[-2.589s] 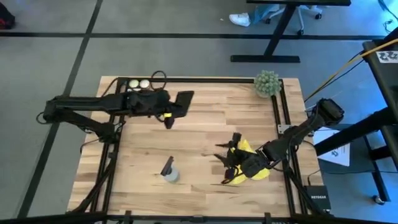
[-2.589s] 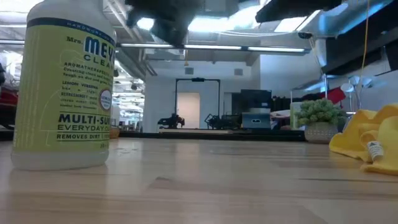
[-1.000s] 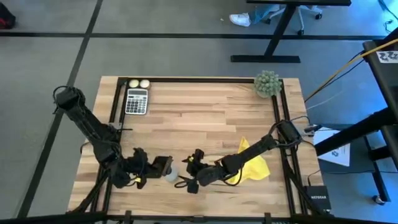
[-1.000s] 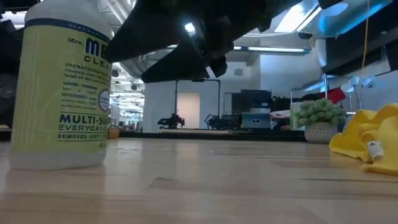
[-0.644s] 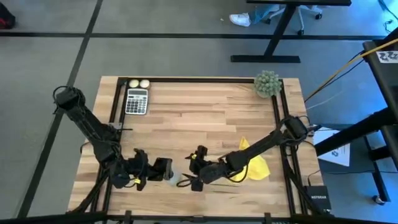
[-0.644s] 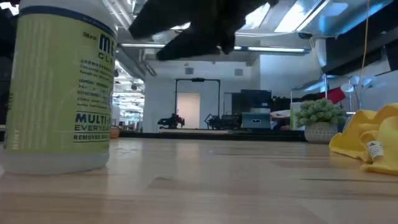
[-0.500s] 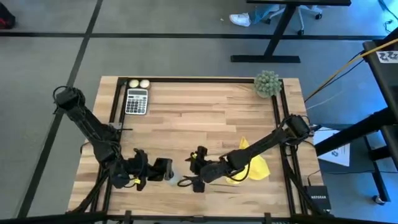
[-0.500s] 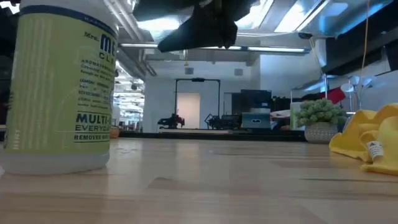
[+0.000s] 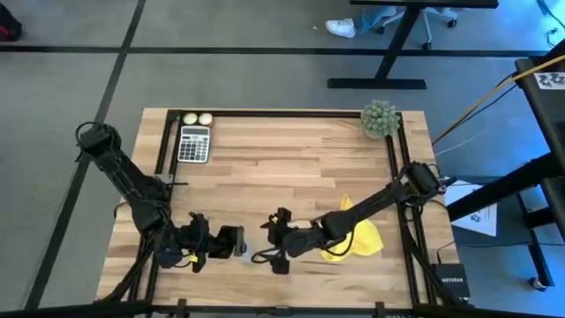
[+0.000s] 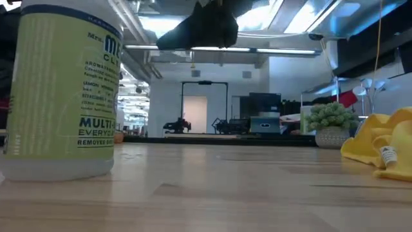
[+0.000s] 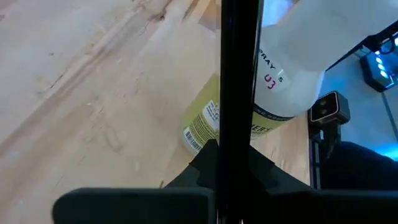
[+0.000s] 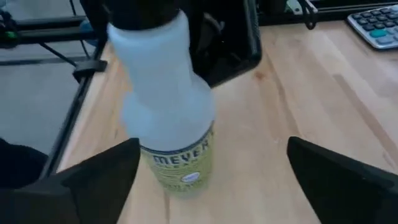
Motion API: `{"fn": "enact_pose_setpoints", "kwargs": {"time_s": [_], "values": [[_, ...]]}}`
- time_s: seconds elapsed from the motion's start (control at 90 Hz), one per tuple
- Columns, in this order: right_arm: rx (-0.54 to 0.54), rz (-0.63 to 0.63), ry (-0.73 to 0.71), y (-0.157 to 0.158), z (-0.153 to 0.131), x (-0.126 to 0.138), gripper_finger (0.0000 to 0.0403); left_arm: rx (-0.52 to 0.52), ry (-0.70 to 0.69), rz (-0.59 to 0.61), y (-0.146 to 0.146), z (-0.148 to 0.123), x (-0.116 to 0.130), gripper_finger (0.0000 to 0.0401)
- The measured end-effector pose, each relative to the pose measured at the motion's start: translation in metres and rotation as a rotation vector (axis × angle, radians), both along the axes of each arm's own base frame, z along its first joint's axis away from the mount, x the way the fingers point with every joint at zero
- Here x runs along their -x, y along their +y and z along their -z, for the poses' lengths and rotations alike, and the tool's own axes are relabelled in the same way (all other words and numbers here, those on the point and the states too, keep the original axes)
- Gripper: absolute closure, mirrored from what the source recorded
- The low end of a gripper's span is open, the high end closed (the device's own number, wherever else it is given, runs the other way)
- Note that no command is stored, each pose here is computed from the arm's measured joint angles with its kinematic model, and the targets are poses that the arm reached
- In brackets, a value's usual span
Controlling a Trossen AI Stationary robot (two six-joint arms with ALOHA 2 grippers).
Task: Apply microfiber cloth
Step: Spray the back of the black cellphone with the white spray bottle
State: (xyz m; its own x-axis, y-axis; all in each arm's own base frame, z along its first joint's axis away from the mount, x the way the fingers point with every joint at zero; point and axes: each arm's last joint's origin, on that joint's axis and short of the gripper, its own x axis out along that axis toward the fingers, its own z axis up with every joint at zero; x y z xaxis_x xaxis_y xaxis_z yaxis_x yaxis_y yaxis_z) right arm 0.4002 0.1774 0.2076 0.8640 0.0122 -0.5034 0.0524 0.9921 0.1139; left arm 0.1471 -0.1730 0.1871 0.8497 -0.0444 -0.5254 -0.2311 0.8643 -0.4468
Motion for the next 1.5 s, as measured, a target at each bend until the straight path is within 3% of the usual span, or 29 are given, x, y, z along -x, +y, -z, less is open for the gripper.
{"fn": "enact_pose_setpoints", "kwargs": {"time_s": [0.244, 0.433, 0.644, 0.878, 1.078, 1.244, 1.5], "values": [[0.019, -0.004, -0.023, 0.0, -0.008, -0.004, 0.0006, -0.001, -0.005, 0.008, 0.0, -0.002, 0.001, 0.0395], [-0.026, 0.009, -0.051, 0.003, -0.024, -0.008, 0.0023, 0.018, -0.065, 0.005, 0.005, -0.017, 0.009, 0.0395], [-0.056, -0.068, -0.075, 0.009, -0.036, -0.011, 0.0024, 0.003, -0.105, -0.034, 0.018, -0.03, 0.017, 0.0395], [0.109, 0.005, -0.145, 0.022, -0.039, -0.004, 0.0036, -0.017, -0.116, -0.072, 0.025, -0.032, 0.012, 0.0395], [0.142, -0.013, -0.261, 0.037, -0.036, -0.009, 0.0044, -0.03, -0.11, -0.088, 0.029, -0.032, 0.007, 0.0395], [0.188, 0.039, -0.251, 0.036, -0.019, -0.016, 0.0045, -0.027, -0.103, -0.096, 0.031, -0.032, 0.005, 0.0395], [0.199, 0.047, -0.318, 0.034, -0.025, -0.02, 0.0045, -0.046, -0.101, -0.107, 0.035, -0.032, 0.001, 0.0395]]}}
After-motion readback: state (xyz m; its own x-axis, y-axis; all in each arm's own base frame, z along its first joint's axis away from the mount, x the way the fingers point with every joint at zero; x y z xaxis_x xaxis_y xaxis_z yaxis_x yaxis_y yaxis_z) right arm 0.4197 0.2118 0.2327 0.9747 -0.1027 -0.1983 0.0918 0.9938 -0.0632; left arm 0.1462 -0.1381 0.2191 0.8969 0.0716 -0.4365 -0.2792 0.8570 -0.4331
